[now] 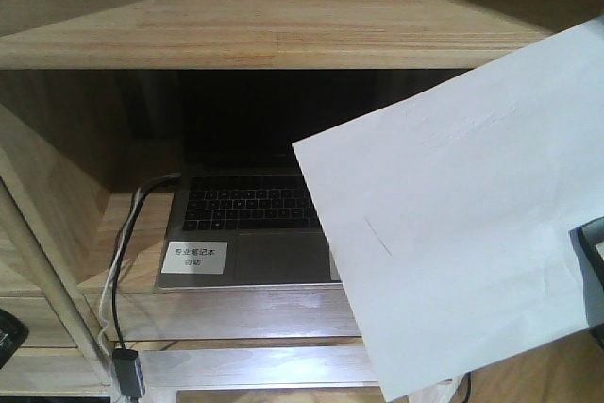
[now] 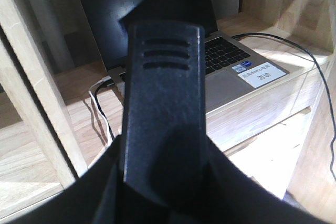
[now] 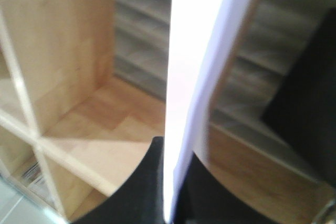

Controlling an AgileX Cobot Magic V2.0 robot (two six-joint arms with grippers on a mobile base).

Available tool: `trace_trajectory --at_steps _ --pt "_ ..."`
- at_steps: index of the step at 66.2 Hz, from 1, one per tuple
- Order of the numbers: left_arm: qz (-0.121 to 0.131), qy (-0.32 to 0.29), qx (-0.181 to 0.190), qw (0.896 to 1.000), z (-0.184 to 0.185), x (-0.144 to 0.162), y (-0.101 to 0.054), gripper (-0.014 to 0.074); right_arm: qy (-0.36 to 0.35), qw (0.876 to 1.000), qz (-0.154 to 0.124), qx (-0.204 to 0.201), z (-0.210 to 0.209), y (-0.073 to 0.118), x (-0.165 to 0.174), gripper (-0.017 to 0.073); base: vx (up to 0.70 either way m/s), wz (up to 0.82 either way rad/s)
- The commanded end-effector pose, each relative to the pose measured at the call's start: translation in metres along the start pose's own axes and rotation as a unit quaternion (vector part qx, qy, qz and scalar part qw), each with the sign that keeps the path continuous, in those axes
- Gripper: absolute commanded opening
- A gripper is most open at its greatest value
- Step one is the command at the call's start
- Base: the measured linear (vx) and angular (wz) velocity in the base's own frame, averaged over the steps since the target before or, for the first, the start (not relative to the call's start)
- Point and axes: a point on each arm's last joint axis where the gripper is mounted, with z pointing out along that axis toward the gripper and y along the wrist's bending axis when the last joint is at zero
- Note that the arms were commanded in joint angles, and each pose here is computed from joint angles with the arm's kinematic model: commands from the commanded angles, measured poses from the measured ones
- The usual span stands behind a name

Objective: Grab stapler and paper to desk for stapling
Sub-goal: 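Pull the white paper off the shelf with the right gripper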

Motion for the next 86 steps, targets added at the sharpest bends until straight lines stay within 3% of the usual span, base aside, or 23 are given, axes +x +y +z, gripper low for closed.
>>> trace_trajectory --at_steps 1,86 --pt "-0.005 -0.067 -0.007 0.998 -0.0044 -0.0181 0.0017 -0.0007 0.006 0.999 -0.006 -0.038 -0.0021 0.0067 0.0017 -0.0005 0.0 0.0" --pt "-0.005 -0.067 -0.007 0.998 -0.0044 -0.0181 0.0017 -0.0007 0.008 0.999 -0.011 -0.042 -0.0022 0.0078 0.0019 -0.0005 0.0 0.0"
